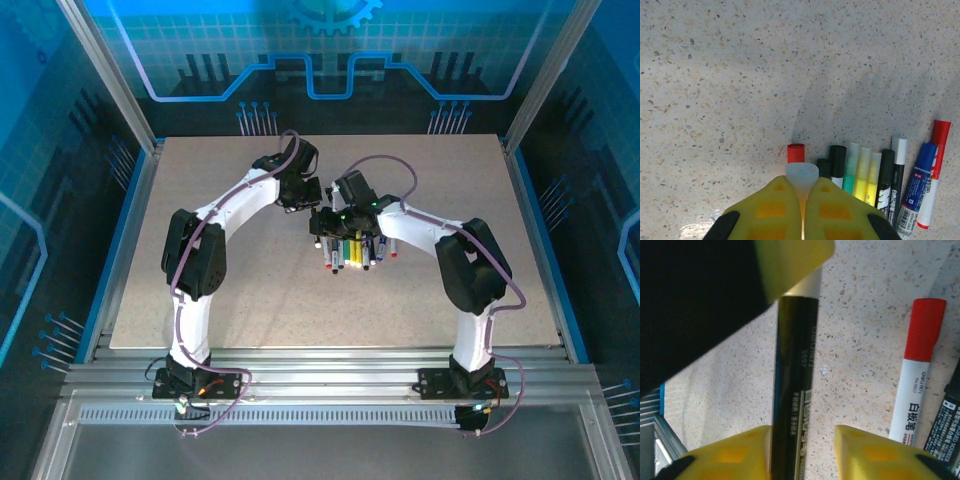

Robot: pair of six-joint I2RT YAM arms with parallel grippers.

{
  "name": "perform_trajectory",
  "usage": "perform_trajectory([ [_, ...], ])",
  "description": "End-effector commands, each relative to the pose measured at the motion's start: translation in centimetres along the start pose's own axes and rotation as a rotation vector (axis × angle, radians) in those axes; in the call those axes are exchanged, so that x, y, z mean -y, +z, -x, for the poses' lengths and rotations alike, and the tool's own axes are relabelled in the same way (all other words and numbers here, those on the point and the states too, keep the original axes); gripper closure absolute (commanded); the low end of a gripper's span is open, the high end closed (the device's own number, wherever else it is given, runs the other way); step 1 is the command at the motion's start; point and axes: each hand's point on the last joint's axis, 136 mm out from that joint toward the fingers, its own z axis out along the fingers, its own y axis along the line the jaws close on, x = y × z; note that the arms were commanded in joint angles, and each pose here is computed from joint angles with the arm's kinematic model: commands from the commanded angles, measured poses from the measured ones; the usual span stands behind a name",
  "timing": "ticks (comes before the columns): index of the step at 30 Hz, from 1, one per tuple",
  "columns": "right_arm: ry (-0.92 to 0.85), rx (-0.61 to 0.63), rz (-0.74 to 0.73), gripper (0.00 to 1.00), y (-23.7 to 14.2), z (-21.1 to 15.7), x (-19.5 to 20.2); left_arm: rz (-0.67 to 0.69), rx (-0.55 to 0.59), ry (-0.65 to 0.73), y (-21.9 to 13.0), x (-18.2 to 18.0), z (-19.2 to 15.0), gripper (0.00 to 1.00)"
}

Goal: Open the pen caps

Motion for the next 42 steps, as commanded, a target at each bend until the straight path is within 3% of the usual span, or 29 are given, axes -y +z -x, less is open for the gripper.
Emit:
perform_trajectory([
  [1,-0.006,-0.001,0.052,0.84,0.5,0.5,-1.7,-0.056,0.016,-0.010,-2.2,1.3,0.0,1.00],
  [3,-0.002,-0.003,0.057,0.98,0.5,0.4,-1.7,-0.055,0.018,-0.012,-2.1,1.3,-0.1,1.00],
  [4,-0.001,-0.004,0.060,1.00,0.5,0.3,-1.8,-0.052,0.016,-0.014,-2.0,1.2,-0.1,1.00],
  [9,-0.007,0.002,0.082,1.00,0.0,-0.1,-2.1,-0.018,0.013,-0.017,-1.4,0.4,-0.3,1.00],
  [19,-0.023,0.012,0.100,1.00,-1.2,-0.2,-2.8,-0.018,-0.015,-0.033,-0.1,0.1,-0.9,0.79],
  [22,-0.022,0.012,0.100,1.00,-1.1,-0.2,-2.9,-0.016,-0.013,-0.032,-0.1,0.0,-0.8,0.77],
  [37,-0.036,0.016,0.108,1.00,-1.4,-0.3,-3.4,0.000,-0.040,-0.050,1.1,-0.7,-1.3,0.72],
  [42,-0.033,0.008,0.109,1.00,-1.3,-0.6,-3.2,-0.009,-0.036,-0.062,1.2,-0.7,-0.9,0.81],
])
